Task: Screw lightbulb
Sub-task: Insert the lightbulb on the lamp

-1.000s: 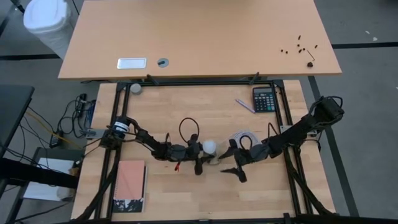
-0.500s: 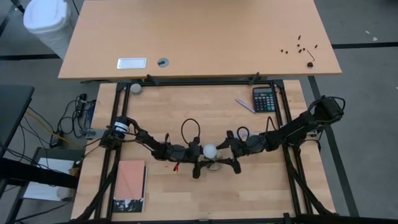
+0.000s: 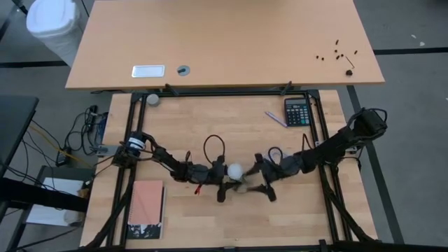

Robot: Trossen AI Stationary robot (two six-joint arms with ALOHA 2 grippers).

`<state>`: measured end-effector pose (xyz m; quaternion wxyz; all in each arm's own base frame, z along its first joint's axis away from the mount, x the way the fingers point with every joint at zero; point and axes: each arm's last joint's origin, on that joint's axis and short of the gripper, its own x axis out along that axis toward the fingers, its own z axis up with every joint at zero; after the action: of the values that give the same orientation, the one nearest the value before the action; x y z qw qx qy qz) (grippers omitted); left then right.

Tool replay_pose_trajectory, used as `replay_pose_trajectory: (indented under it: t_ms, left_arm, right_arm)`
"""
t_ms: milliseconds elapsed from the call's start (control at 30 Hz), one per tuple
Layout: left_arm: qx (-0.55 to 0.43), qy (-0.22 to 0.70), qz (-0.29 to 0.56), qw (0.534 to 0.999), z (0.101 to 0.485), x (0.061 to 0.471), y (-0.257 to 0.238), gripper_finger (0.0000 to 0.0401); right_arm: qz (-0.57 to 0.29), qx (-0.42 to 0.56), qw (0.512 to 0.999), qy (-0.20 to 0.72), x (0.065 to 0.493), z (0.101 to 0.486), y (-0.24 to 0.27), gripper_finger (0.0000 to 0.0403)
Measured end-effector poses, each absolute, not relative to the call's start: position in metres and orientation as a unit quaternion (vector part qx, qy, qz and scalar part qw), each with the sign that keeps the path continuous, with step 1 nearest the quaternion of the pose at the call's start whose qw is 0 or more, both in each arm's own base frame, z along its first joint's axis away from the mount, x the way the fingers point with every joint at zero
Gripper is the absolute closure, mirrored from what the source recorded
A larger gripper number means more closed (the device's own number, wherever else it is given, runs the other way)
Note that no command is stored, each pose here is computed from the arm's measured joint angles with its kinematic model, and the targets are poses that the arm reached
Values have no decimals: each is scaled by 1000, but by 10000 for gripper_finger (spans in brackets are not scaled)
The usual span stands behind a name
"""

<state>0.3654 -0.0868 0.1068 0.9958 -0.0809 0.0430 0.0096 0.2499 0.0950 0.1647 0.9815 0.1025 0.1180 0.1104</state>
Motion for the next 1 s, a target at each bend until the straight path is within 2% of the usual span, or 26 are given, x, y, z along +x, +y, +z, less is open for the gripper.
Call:
replay_pose_trajectory:
  t_ms: [167, 267, 400, 567, 1000]
  left_arm:
    - [-85, 40, 43, 995, 106, 366, -82, 219]
    - [-85, 42, 26, 995, 106, 365, -85, 218]
    - [-84, 43, 15, 995, 106, 365, -85, 218]
    - [-89, 38, -37, 995, 108, 363, -96, 218]
    - [-90, 30, -41, 995, 110, 362, -100, 218]
  right_arm:
    - [176, 121, 969, 127, 240, 166, 118, 117]
    - [142, 117, 974, 131, 239, 164, 119, 117]
    - [40, 100, 985, 134, 243, 160, 106, 117]
    - [14, 98, 987, 124, 250, 161, 90, 117]
    - [78, 116, 983, 115, 265, 174, 77, 119]
